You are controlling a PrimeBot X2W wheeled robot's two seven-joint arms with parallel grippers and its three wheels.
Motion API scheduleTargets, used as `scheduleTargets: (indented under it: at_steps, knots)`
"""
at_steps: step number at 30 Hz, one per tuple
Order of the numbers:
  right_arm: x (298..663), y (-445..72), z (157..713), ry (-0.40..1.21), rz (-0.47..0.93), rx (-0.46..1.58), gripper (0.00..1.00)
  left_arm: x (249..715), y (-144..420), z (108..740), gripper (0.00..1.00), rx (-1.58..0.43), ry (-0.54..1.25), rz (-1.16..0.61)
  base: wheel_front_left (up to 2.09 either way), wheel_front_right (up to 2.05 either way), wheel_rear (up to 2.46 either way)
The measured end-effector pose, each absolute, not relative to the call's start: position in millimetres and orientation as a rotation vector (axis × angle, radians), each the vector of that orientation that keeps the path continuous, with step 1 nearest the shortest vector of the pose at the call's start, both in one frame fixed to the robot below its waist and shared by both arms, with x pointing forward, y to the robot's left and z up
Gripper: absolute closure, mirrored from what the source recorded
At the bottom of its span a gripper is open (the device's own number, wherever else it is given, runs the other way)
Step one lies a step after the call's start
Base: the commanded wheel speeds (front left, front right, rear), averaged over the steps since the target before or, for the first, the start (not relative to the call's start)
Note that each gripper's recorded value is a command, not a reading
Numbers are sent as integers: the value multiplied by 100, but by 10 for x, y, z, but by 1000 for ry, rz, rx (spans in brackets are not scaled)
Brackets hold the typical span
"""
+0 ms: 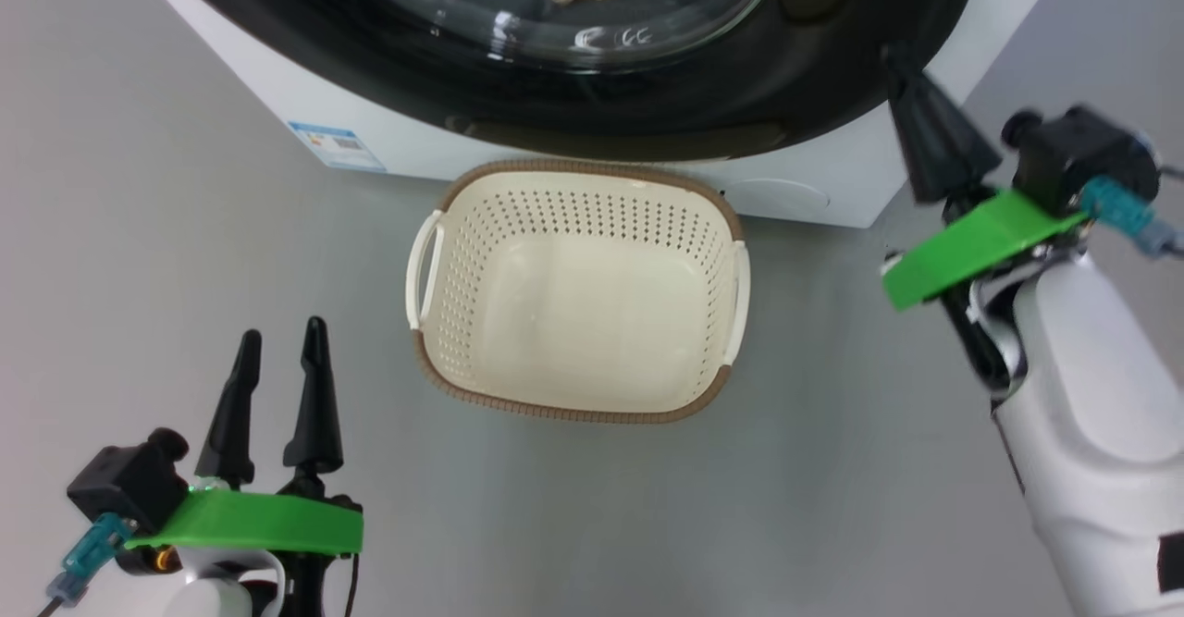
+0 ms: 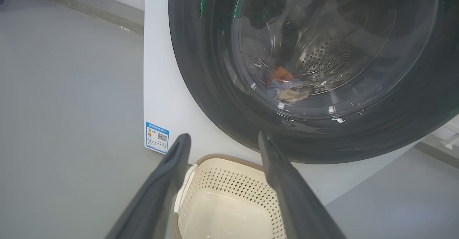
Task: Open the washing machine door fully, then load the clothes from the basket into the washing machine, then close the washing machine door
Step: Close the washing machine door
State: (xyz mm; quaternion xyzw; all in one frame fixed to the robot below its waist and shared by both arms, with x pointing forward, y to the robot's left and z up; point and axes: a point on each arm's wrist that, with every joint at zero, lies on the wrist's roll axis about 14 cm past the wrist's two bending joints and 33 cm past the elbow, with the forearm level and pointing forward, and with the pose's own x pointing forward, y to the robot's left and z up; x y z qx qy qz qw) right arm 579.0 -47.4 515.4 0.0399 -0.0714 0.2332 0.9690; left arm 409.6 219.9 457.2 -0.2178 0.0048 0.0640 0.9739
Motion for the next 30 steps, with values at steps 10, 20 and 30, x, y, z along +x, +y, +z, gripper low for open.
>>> scheduleTargets:
  at_steps: [10, 20, 30]
  knots:
    - [5314, -729, 4937, -61, 423, 81, 0, 4033, 2169, 4632, 0, -426, 2, 114, 0, 0, 0]
    - [4897, -1275, 4800, -3, 284, 78, 0, 4026, 2024, 4629, 0, -395, 19, 48, 0, 0, 0]
    - [4486, -1784, 4665, 47, 146, 75, 0, 4031, 1924, 4670, 0, -380, 17, 2, 0, 0, 0]
